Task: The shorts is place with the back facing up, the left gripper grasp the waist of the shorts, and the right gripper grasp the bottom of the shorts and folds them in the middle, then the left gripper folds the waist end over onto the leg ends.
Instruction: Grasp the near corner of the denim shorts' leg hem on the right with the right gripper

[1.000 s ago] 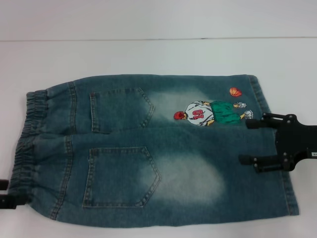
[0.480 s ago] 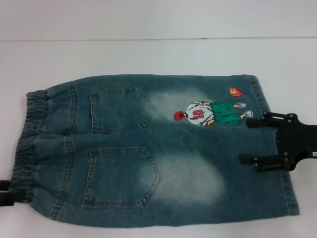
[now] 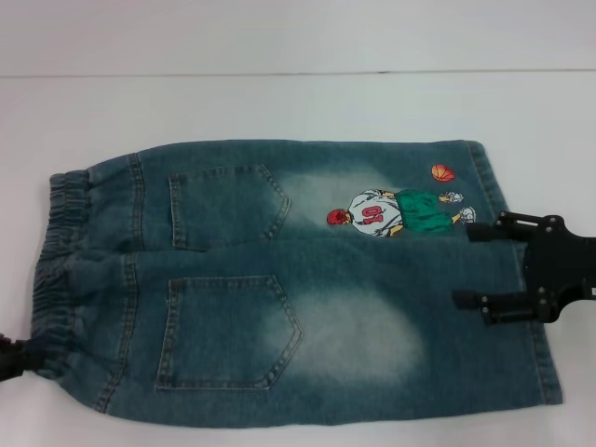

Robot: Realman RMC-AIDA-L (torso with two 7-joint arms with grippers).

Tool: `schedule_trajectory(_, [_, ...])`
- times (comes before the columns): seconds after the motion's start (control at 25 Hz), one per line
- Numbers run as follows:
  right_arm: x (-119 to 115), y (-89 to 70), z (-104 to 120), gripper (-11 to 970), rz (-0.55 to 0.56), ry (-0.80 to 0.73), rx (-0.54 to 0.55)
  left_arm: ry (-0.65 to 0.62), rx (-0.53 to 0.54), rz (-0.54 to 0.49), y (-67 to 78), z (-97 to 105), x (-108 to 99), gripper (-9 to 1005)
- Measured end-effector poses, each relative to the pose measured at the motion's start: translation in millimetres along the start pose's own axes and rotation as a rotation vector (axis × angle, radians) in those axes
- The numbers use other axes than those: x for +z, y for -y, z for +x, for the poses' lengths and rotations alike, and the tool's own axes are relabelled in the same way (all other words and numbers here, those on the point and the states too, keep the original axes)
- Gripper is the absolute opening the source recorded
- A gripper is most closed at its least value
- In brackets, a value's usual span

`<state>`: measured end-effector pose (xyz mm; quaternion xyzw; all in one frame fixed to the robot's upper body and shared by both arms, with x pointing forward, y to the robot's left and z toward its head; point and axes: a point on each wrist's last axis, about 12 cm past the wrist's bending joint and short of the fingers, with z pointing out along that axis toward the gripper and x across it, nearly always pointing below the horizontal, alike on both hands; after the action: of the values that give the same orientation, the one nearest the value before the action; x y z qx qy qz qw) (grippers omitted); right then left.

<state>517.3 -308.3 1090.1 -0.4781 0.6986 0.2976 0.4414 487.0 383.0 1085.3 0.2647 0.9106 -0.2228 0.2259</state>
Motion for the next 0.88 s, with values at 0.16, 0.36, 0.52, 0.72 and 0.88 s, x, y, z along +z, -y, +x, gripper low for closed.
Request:
schedule_trajectory(0.16, [-3.5,-0.6,-0.8,931,0.01,0.032,0.025,0.017,0.001,0.005,0.4,-4.0,-0.1,175])
schedule_trajectory(0.36, [-19.8,3.3,-5.6,931,0.048,0.073,0.123,0.041,-0.003,0.008,0.3,-10.2,0.2,84])
schedule_trajectory(0.52, [-32.8,7.0,-14.8,931,0.028,-0.051,0.222,0.07,0.016,0.016,1.3,-15.1,0.5,56])
schedule_trajectory(0.72, [-45.1,7.0,-35.8,932,-0.022,-0.239,0.275,0.083,0.048,0.023,1.9,-20.9,2.5,51])
schedule_trajectory(0.88, [-52.4,9.1,-50.8,931,-0.029,-0.371,0.321,0.087,0.066,0.037,3.1,-24.2,8.0,52])
